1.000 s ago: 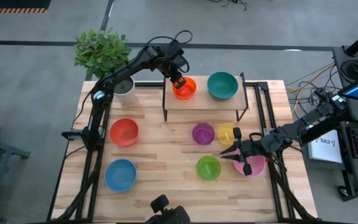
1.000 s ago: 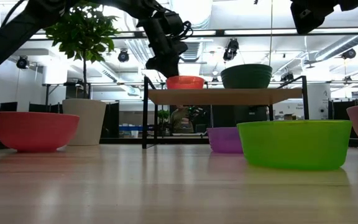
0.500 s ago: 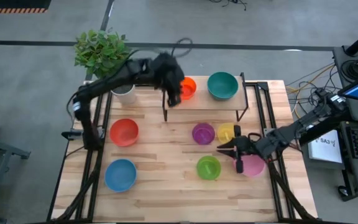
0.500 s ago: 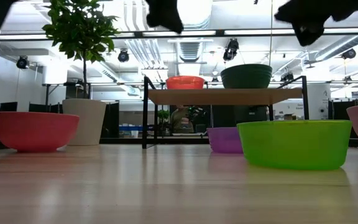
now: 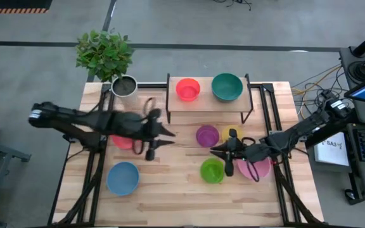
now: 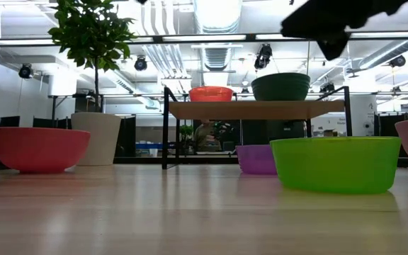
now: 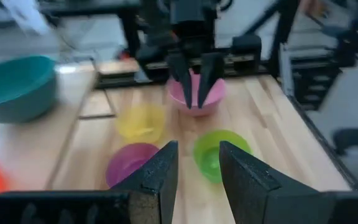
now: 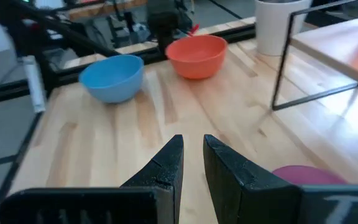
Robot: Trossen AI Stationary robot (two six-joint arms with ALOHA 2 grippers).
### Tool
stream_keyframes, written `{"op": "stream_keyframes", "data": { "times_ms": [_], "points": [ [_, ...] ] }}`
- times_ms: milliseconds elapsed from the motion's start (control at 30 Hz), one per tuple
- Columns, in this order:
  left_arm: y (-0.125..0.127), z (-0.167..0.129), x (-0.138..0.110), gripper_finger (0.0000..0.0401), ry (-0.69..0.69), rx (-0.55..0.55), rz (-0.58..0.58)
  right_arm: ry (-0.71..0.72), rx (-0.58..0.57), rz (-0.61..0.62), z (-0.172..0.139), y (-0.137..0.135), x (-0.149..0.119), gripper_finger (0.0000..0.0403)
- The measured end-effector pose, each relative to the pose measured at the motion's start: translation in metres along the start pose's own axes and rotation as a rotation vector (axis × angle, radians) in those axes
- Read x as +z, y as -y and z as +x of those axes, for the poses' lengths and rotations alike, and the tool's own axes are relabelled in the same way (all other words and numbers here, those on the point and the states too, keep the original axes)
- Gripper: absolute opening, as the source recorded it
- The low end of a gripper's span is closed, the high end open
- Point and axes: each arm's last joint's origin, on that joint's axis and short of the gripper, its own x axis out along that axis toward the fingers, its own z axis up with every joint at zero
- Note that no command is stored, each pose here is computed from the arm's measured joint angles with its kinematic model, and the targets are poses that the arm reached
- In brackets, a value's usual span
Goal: Place and stack bowls onto a shelf
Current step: Stack the small green bowl on top of the small orange bowl on the shelf
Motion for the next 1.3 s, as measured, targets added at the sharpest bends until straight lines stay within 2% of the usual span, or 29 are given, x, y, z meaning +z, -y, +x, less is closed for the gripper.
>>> {"op": "stream_keyframes", "data": {
  "times_ms": [167,367,500,567,700,800,1067,1167,1300],
  "points": [
    [-0.001,-0.032,-0.028,0.0100,0.077,0.179,-0.003,-0.086,-0.102,0.007,0.012,0.006,0.022,0.0052],
    [-0.011,-0.060,-0.052,0.0100,0.131,0.335,-0.024,-0.201,-0.235,0.039,0.027,0.015,0.043,0.0052],
    [-0.014,-0.065,-0.071,0.0100,0.152,0.385,-0.024,-0.284,-0.268,0.009,0.039,0.014,0.052,0.0052],
    [-0.014,-0.067,-0.078,0.0100,0.158,0.412,0.022,-0.335,-0.293,-0.026,0.045,0.013,0.053,0.0052],
    [-0.016,-0.075,-0.076,0.0100,0.208,0.434,0.013,-0.401,-0.310,-0.098,0.061,0.006,0.055,0.0055],
    [-0.017,-0.077,-0.078,0.0100,0.207,0.434,0.017,-0.429,-0.313,-0.111,0.072,0.000,0.058,0.0075],
    [-0.017,-0.077,-0.083,0.0100,0.193,0.439,0.062,-0.538,-0.323,-0.185,0.098,-0.005,0.045,0.0178],
    [-0.017,-0.077,-0.083,0.0100,0.193,0.439,0.066,-0.622,-0.220,-0.201,0.104,-0.009,0.036,0.0202],
    [-0.017,-0.077,-0.084,0.0100,0.189,0.440,0.074,-0.727,-0.090,-0.182,0.108,-0.012,0.026,0.0208]
  ]
}}
